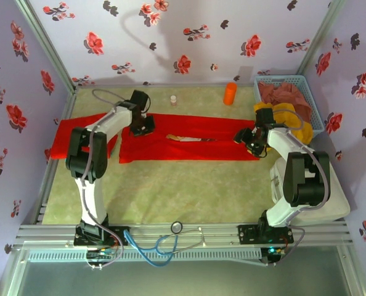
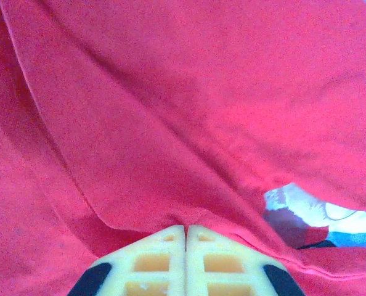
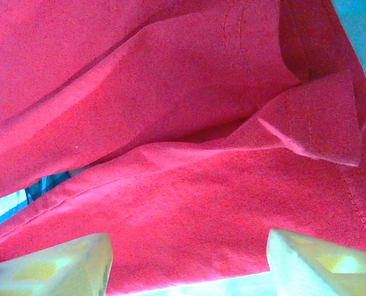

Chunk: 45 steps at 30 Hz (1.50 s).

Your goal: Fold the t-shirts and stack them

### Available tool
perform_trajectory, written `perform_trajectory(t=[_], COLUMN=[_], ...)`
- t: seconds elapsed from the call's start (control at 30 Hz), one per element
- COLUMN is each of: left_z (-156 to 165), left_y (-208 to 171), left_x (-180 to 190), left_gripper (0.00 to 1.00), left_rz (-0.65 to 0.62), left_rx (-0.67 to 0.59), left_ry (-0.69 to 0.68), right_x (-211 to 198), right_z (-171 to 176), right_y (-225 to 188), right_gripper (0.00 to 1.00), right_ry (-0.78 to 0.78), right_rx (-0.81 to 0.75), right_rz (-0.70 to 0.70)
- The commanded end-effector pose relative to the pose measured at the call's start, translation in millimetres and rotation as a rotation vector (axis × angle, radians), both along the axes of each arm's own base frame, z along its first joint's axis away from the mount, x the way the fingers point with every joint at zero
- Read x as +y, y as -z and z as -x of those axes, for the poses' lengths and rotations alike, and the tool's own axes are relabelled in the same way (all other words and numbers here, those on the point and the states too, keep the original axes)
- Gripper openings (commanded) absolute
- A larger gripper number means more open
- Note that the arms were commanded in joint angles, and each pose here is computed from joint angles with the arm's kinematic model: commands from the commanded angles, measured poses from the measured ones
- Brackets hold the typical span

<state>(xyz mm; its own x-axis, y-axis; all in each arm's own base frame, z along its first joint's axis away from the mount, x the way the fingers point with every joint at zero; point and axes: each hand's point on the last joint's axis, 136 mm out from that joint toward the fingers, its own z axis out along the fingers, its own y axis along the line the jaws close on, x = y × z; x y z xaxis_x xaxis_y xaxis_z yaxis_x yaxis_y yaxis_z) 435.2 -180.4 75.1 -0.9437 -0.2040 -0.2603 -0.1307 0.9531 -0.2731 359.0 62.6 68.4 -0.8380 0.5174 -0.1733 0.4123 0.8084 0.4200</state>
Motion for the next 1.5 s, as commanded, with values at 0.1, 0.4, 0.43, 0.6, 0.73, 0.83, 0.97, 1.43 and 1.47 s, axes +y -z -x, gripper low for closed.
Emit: perform_trajectory(t=[0.1, 0.4, 0.43, 0.6, 0.73, 0.83, 0.97, 1.43, 1.47], left_z=[-9.2, -33.6, -35.1, -41.8, -44.7, -46.8, -50.1, -20.2, -14.7], left_y=[-8.3, -12.1, -11.0, -10.1, -2.2, 1.3, -3.9, -76.2, -72.1], left_x=[-2.7, -16.5, -18.2, -28.7, -33.2, -33.4, -33.4, -9.1, -6.4], left_gripper=[0.00, 0.00, 0.00, 0.00, 0.01, 0.17, 0.23, 0.51, 0.51], left_rz=[-0.158, -0.346, -0.373, -0.477, -0.526, -0.572, -0.600, -0.171, -0.141], left_rx=[0.013, 0.012, 0.013, -0.017, -0.018, -0.024, -0.049, -0.180, -0.168], left_ry=[0.169, 0.315, 0.333, 0.418, 0.471, 0.500, 0.496, 0.149, 0.127], right_x=[1.0, -0.4, -0.5, -0.8, 0.0, 0.4, 4.0, 22.5, 23.0], right_z=[10.8, 13.0, 12.7, 12.8, 12.8, 11.8, 9.7, -54.8, -61.5], right_y=[12.8, 12.2, 11.7, 11.3, 11.6, 10.5, 6.9, -22.3, -21.1], right_gripper=[0.67, 0.67, 0.67, 0.67, 0.67, 0.67, 0.67, 0.78, 0.77], right_ry=[-0.018, -0.022, -0.022, -0.023, -0.022, -0.021, -0.038, -0.140, -0.143], right_rx=[0.047, 0.051, 0.050, 0.050, 0.052, 0.048, 0.034, -0.110, -0.116], right_rz=[0.007, 0.017, 0.018, 0.020, 0.015, 0.012, 0.002, 0.194, 0.208])
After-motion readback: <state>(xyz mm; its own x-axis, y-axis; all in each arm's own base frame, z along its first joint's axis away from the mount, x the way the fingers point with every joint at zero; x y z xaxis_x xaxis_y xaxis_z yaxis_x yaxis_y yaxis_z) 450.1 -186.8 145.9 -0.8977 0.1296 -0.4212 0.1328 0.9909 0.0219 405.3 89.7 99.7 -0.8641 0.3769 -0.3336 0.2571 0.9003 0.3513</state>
